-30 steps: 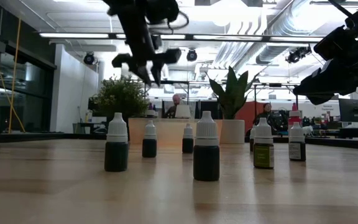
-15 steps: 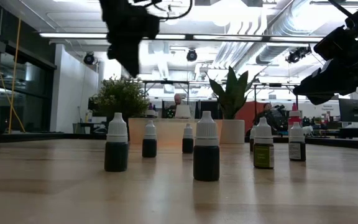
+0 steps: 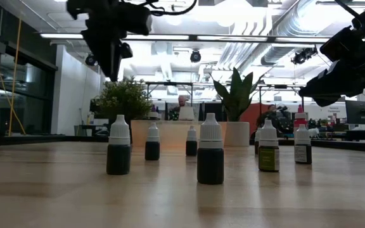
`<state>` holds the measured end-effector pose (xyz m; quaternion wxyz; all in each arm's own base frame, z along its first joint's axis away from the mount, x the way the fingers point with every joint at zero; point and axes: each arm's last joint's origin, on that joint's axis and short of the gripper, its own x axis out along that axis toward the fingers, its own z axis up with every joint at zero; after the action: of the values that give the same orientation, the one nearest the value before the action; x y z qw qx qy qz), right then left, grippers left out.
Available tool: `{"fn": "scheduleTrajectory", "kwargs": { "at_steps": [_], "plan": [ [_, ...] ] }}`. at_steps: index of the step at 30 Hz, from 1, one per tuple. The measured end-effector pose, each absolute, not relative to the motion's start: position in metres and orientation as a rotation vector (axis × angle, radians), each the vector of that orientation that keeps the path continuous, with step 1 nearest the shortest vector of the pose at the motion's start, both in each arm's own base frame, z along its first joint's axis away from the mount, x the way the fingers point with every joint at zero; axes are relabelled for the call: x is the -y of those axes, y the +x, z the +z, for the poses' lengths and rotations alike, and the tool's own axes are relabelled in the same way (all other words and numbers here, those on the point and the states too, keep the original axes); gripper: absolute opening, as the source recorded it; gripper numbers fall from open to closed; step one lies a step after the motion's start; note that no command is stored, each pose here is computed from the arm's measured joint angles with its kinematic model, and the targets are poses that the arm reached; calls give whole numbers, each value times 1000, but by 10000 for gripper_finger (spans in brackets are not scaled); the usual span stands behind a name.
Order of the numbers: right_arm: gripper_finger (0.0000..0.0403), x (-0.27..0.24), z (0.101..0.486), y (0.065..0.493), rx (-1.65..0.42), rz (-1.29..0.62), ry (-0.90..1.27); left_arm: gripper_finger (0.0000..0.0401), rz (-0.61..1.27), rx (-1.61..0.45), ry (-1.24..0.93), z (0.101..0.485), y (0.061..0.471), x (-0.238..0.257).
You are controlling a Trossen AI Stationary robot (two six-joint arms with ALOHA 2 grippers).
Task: Pick & Place food coloring
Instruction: Put the top small red bottle into the bin
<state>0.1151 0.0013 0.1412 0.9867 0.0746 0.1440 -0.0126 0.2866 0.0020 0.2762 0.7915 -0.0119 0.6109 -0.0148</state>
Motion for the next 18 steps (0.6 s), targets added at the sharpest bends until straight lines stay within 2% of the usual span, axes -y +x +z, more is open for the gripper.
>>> {"fn": "scheduleTrajectory", "kwargs": {
  "at_steps": [8,18],
  "plan": [
    [0,-1,141,115,-287,-25,150,120,-101,-1153,-4,264,269,11],
    [0,-1,141,115,-291,-25,150,120,-16,-966,-18,213,221,19]
  ]
}}
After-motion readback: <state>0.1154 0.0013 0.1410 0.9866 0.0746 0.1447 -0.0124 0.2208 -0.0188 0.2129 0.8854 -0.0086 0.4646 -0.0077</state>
